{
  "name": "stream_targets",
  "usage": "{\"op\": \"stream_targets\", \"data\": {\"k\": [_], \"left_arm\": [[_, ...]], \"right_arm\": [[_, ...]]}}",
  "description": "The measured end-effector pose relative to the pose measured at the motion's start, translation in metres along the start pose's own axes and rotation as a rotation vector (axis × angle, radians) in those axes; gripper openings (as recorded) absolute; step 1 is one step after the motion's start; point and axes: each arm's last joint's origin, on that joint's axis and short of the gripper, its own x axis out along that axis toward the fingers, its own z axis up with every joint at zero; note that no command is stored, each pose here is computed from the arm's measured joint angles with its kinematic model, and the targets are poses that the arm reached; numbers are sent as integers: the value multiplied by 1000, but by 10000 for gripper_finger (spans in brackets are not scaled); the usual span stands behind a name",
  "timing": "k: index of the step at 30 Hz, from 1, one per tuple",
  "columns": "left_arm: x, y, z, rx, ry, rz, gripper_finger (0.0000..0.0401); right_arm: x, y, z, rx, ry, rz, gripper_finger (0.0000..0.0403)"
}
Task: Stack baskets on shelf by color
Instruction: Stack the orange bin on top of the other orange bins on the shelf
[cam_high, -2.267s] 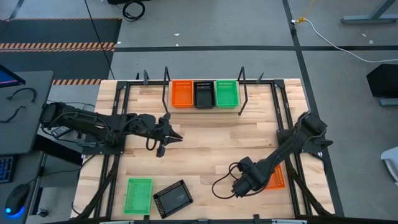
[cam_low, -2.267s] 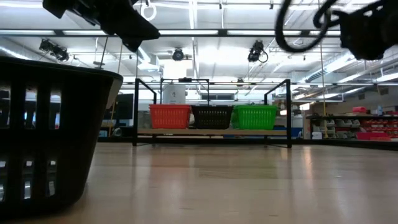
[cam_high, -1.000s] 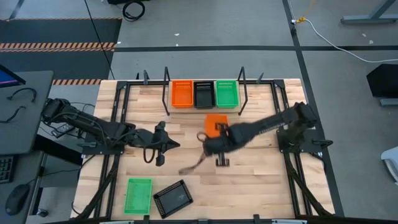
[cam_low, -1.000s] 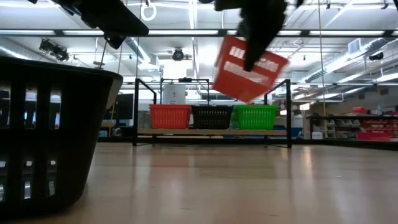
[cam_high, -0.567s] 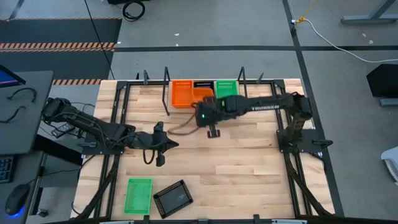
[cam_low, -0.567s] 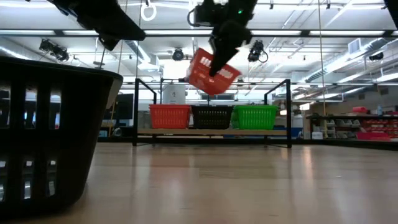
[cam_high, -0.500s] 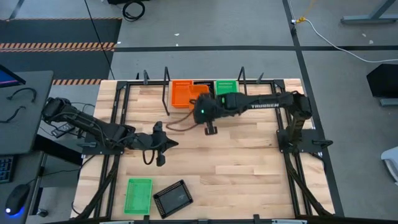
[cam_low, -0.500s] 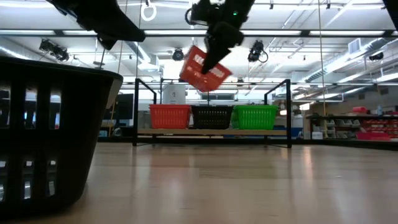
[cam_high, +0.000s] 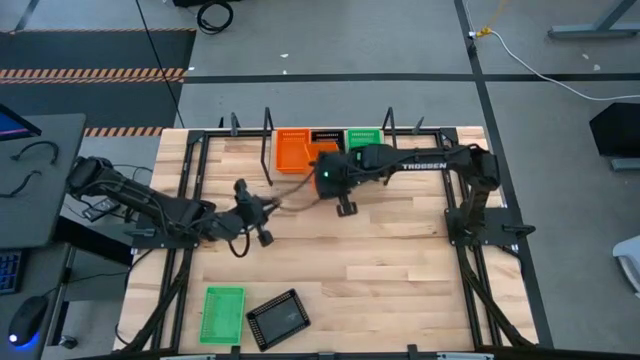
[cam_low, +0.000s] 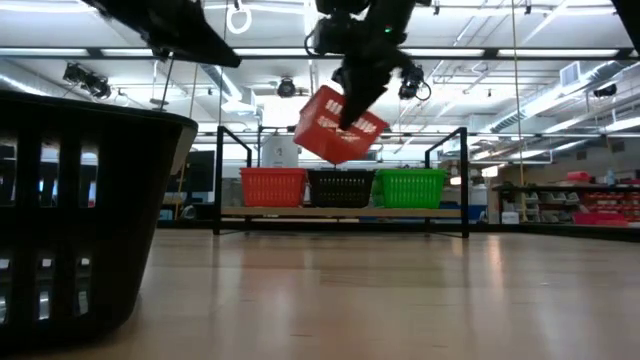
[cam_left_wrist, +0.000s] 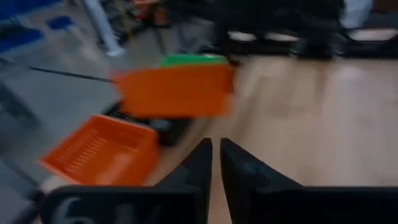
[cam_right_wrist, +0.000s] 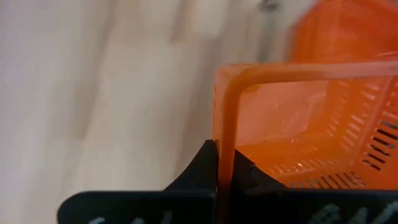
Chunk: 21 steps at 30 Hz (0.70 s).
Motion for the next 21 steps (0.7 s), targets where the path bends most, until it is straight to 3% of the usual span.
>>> {"op": "stream_targets", "data": {"k": [4, 10, 16, 21], "left_arm": [[5, 18, 13, -2, -37, 34, 72], [27, 44, 35, -31, 43, -83, 156], [44, 48, 54, 126, 153, -120, 234], [47, 35, 69, 164, 248, -188, 255]], "right_arm": [[-2, 20, 3, -64, 43, 7, 2], [-4, 28, 9, -80, 12, -32, 2], [-6, 42, 12, -72, 12, 14, 3], [-5, 58, 9, 93, 42, 167, 3]]}}
